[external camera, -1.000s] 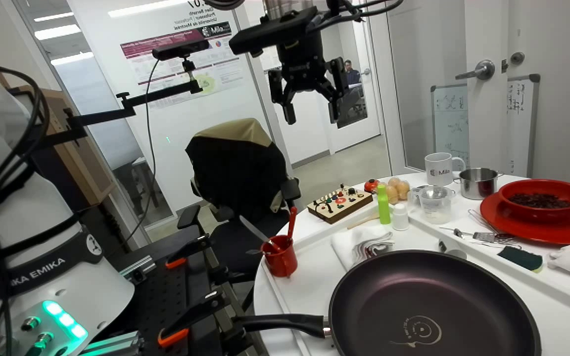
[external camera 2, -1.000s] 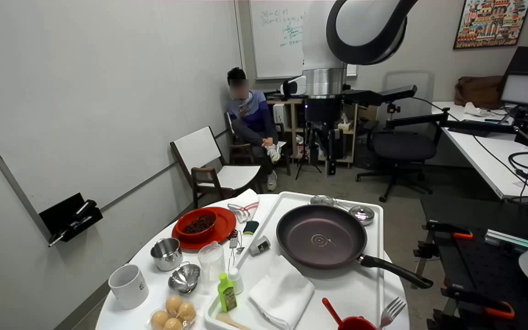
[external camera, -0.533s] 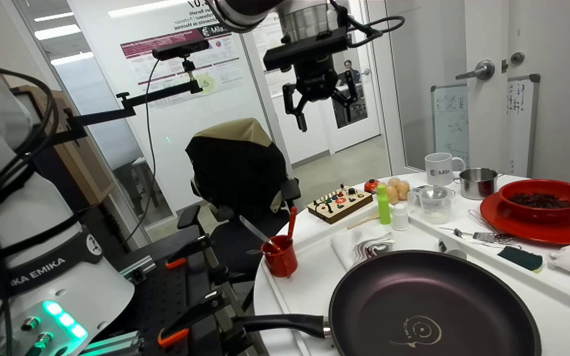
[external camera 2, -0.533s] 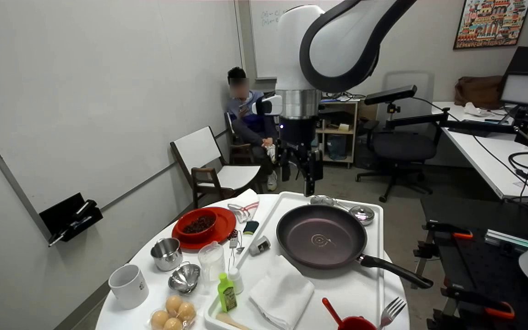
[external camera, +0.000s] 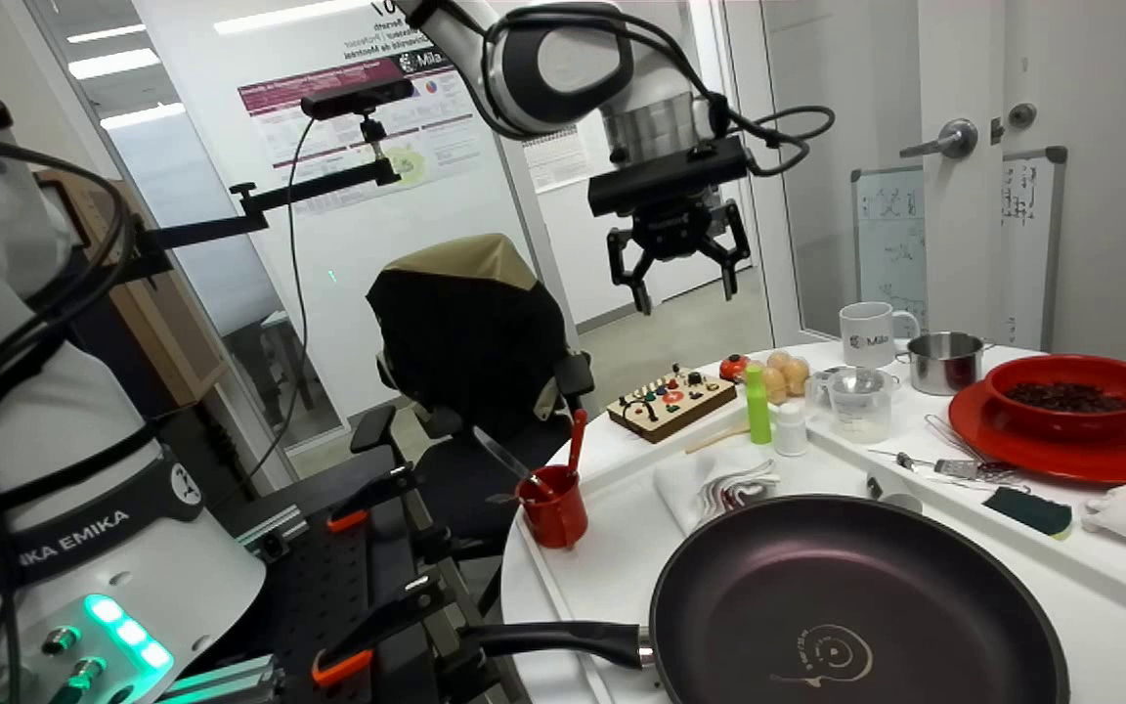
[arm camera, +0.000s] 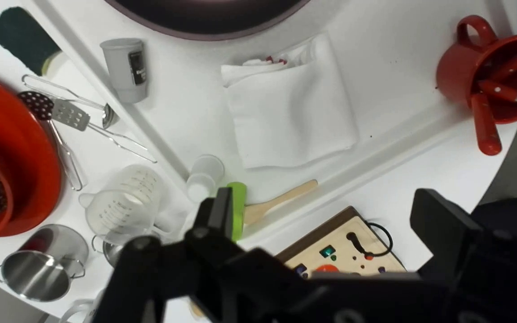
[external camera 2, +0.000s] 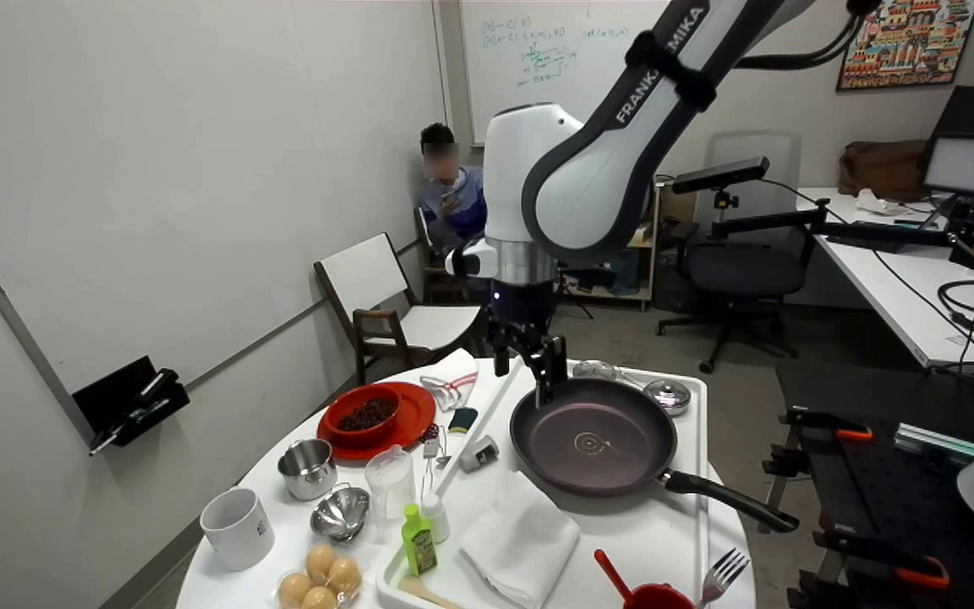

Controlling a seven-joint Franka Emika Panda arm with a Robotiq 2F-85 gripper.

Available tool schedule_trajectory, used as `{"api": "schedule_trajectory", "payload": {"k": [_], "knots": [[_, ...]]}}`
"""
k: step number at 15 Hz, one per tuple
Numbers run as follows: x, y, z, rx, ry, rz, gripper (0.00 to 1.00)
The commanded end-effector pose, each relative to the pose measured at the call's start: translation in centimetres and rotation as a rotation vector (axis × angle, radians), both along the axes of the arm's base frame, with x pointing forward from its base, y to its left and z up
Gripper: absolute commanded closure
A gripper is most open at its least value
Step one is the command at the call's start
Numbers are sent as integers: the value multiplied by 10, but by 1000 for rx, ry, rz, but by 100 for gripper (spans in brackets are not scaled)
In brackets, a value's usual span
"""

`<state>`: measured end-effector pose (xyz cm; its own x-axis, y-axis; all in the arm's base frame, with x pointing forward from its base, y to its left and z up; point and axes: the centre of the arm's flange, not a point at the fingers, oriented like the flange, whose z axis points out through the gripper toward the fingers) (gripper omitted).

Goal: Use the white towel to wipe the pan

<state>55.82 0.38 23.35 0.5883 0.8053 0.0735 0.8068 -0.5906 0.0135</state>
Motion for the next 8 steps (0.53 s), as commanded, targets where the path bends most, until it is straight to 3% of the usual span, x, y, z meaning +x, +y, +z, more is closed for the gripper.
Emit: {"api": "schedule_trajectory", "payload": {"k": [1,2,8], "knots": [[15,-7,-28,-23,24,-26,0],[2,-6,-20,-10,22,-9,0],[0,-6,-26,-18,31,-7,0]]}}
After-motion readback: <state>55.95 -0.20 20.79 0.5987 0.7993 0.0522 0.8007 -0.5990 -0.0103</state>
